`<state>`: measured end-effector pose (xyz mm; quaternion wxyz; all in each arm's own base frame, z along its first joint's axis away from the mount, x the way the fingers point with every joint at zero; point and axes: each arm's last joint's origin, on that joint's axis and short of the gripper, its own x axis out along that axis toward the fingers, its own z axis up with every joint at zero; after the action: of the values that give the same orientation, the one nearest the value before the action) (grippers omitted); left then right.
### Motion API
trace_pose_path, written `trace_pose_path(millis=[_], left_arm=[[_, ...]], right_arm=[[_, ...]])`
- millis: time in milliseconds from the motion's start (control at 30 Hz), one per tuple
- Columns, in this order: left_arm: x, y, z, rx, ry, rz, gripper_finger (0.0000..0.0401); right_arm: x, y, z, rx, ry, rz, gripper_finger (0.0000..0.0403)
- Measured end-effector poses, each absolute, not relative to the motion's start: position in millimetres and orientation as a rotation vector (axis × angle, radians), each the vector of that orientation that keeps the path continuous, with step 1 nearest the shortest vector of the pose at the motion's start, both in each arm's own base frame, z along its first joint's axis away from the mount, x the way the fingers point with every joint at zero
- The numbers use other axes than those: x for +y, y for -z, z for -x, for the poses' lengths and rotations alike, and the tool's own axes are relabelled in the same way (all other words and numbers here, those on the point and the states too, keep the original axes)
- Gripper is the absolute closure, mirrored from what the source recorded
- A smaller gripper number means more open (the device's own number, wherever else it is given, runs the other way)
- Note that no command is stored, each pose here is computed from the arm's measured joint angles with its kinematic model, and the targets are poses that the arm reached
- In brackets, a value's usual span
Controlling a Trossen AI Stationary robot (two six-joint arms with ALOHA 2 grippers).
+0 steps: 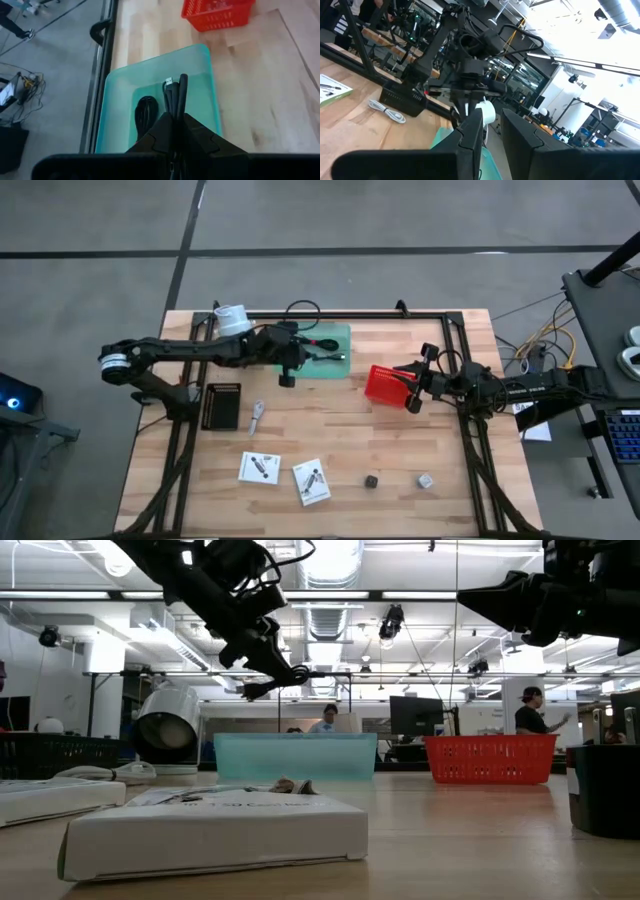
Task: Pick and place items into bin
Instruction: Put the black charger cable into the blue bin
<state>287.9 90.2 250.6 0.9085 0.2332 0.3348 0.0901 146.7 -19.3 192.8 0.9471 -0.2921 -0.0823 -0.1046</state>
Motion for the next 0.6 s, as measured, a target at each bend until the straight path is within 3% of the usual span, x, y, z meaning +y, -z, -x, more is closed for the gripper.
trace_pose_path(millis=[600], left_arm=[[110, -259, -286, 0.622, -0.244, -0.482, 0.0389]], right_arm=[[-19, -193, -147, -0.168, 0.213, 0.593, 0.0346]])
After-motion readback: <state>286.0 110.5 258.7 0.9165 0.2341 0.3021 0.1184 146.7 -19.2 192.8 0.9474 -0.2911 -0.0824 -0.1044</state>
